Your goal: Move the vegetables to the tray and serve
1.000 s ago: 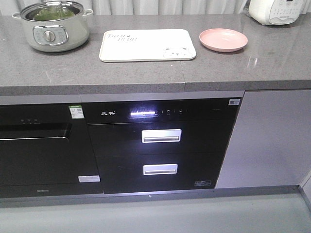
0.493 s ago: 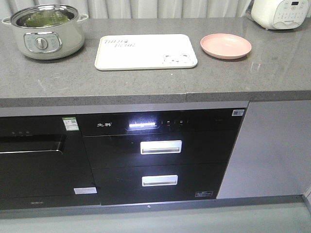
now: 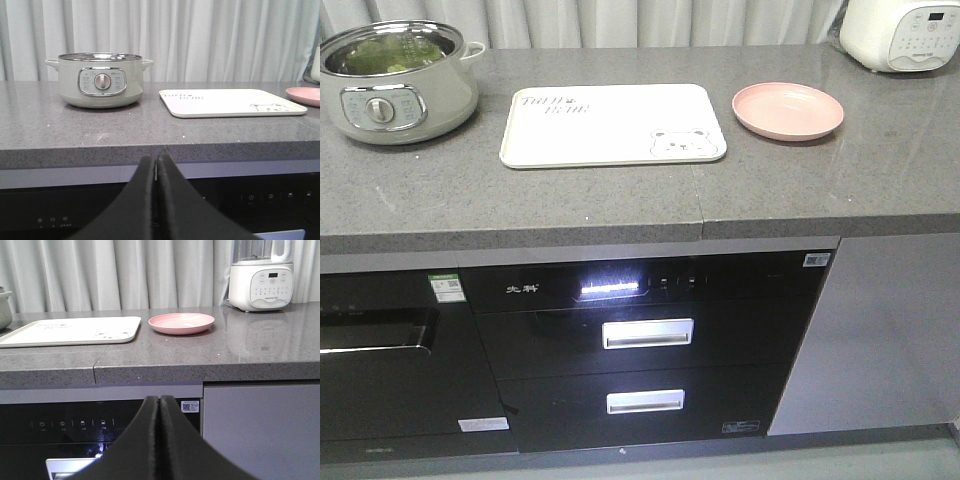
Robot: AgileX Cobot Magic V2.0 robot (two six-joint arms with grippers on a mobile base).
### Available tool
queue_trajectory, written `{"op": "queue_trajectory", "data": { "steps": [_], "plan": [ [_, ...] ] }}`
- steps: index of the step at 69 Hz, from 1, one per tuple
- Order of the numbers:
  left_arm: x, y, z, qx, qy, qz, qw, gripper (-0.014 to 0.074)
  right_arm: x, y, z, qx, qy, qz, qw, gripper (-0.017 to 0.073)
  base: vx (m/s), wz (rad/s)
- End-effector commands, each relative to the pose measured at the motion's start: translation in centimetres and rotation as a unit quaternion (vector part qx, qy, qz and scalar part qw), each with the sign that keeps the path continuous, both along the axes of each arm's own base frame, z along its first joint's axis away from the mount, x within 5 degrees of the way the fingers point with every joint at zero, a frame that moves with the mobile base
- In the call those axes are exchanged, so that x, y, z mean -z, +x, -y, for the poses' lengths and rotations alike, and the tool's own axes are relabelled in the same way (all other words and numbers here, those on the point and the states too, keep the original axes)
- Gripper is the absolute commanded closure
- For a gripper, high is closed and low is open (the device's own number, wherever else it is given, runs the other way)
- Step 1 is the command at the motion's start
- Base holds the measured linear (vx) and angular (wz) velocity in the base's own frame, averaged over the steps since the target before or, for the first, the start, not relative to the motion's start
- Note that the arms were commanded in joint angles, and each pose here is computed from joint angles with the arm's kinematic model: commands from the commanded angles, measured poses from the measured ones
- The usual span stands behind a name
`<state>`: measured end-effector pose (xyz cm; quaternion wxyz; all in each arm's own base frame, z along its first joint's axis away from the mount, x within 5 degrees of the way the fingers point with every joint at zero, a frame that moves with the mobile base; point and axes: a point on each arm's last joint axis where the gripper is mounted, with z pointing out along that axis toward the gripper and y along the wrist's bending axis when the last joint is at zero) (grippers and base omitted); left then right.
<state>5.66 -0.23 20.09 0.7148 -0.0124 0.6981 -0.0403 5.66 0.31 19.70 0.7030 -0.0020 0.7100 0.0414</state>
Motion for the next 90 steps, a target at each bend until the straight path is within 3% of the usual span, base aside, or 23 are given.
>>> {"op": "queue_trajectory", "data": {
  "steps": [1, 90],
  "plan": [
    [-0.4, -0.11, -0.07, -0.004, -0.006, 0.038, 0.999, 0.06, -0.51, -0.01, -0.08, -0.003, -0.003, 0.037, 0.999, 0.0566, 0.13, -0.01],
    [-0.4, -0.11, -0.07, -0.004, -0.006, 0.038, 0.999, 0.06, -0.51, -0.01, -0.08, -0.003, -0.003, 0.037, 0.999, 0.0566, 0.12, 0.0]
  ]
}}
